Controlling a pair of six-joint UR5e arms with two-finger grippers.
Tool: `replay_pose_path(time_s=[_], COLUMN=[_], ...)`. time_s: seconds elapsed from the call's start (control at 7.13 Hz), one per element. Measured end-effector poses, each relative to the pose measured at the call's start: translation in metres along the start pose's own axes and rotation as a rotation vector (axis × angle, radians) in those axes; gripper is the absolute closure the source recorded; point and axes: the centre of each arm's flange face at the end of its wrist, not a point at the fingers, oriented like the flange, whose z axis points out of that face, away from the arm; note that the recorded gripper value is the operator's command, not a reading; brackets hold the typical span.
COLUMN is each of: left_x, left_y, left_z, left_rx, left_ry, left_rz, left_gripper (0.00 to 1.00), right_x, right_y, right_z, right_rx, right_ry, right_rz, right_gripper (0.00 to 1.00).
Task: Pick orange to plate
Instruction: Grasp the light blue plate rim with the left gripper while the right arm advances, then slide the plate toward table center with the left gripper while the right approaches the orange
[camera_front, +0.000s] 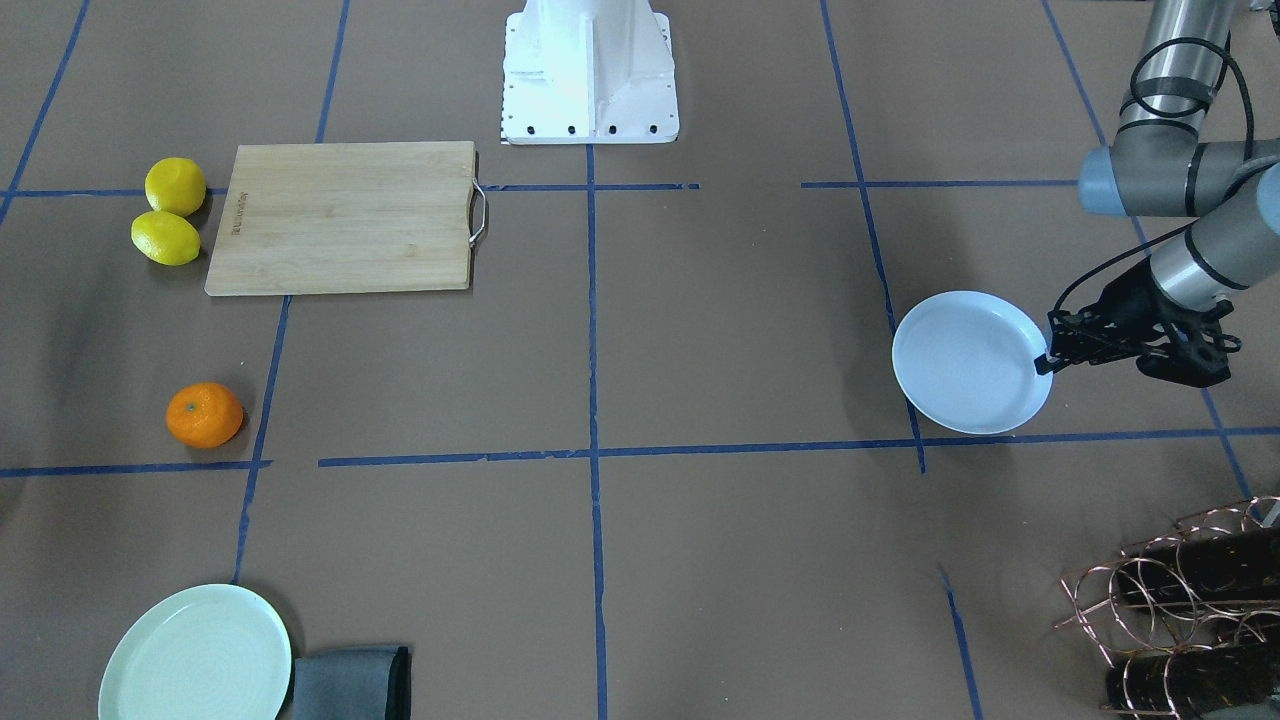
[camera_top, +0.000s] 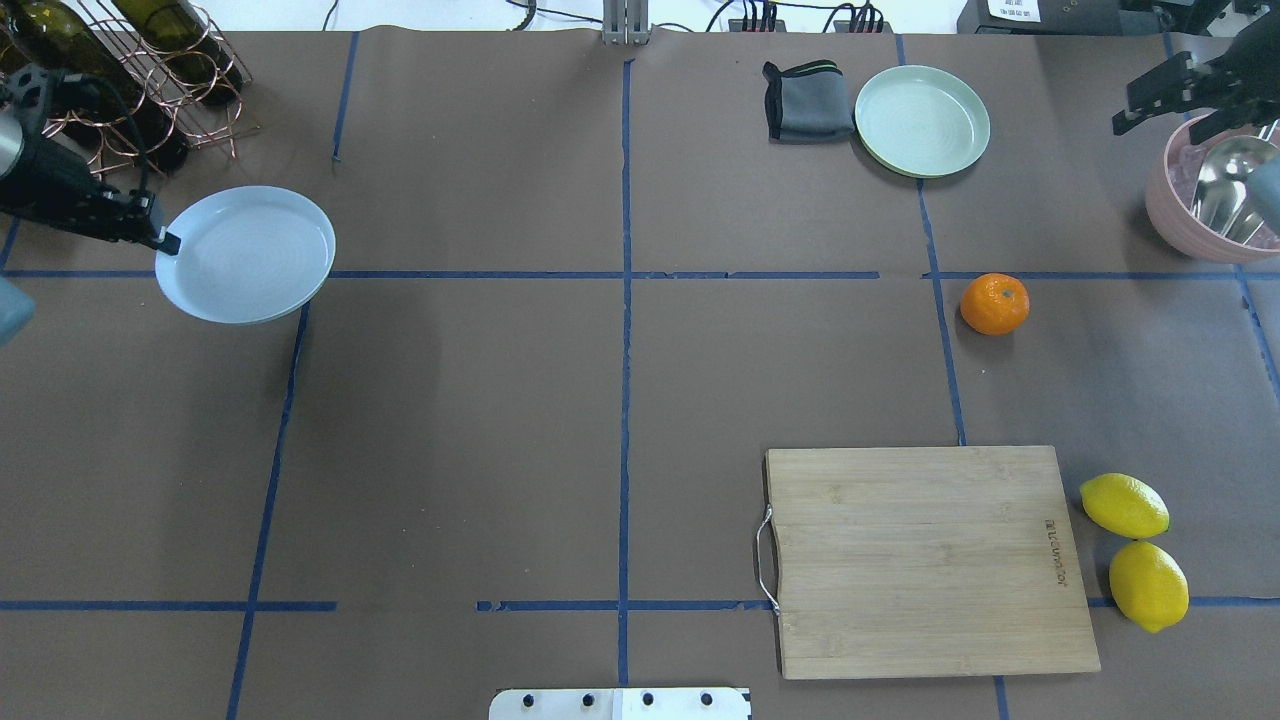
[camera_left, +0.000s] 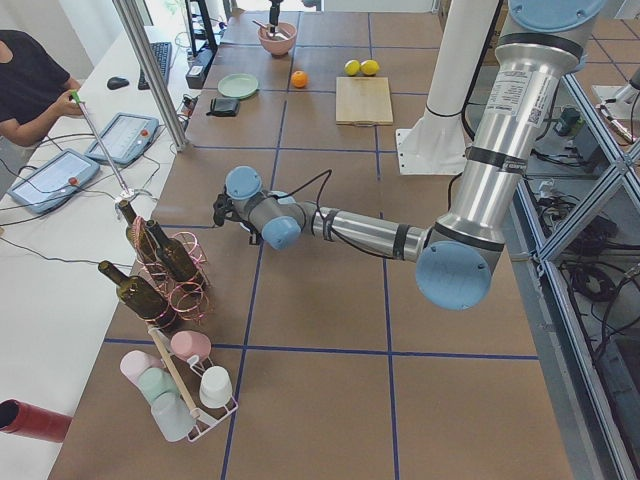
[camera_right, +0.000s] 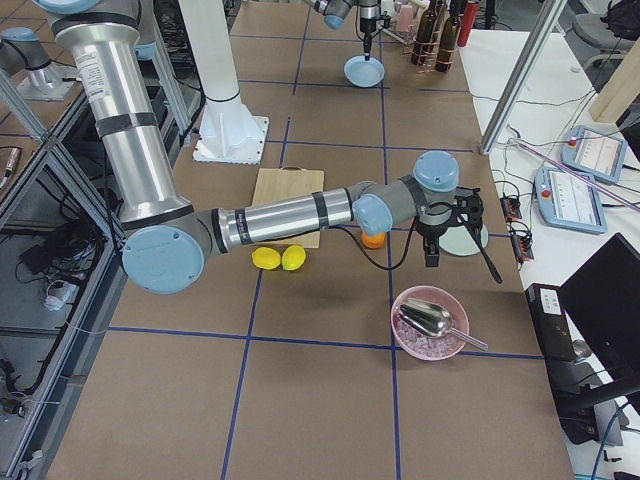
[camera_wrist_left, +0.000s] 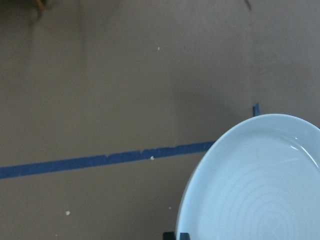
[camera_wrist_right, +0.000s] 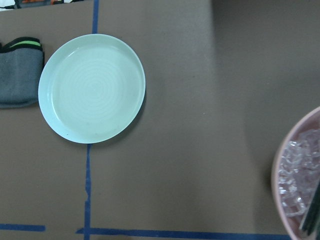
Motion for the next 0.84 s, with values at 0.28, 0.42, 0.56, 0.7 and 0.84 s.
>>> replay_pose_path(time_s=[0.28, 0.42, 0.56, 0.7, 0.84], left_x=[0.085, 0.139, 0.194, 0.248, 0.296], left_y=[-0.018, -0.006, 0.012, 0.034, 0.064], left_z=[0.005, 0.027, 0.051, 0.074, 0.1], left_rx=[0.014, 0.006, 0.0, -0.003, -0.005], left_ry=[0.021, 0.032, 0.045, 0.062, 0.075], left_rz=[-0.144, -0.201, -0.255, -0.305, -0.344], left_gripper=[1.0, 1.0, 1.0, 1.0, 1.0], right_x=[-0.055, -0.073, -0.086, -0.092, -0.092], right_y=[0.019, 0.031, 0.04, 0.046, 0.049], right_z=[0.051, 0.07, 0.084, 0.09, 0.092], right_rx=[-0.007, -0.005, -0.003, 0.0, 0.0], right_ry=[0.068, 0.096, 0.106, 0.106, 0.106], right_rz=[-0.006, -0.004, 0.01, 0.032, 0.049], right_gripper=[0.0, 0.0, 0.0, 0.0, 0.0])
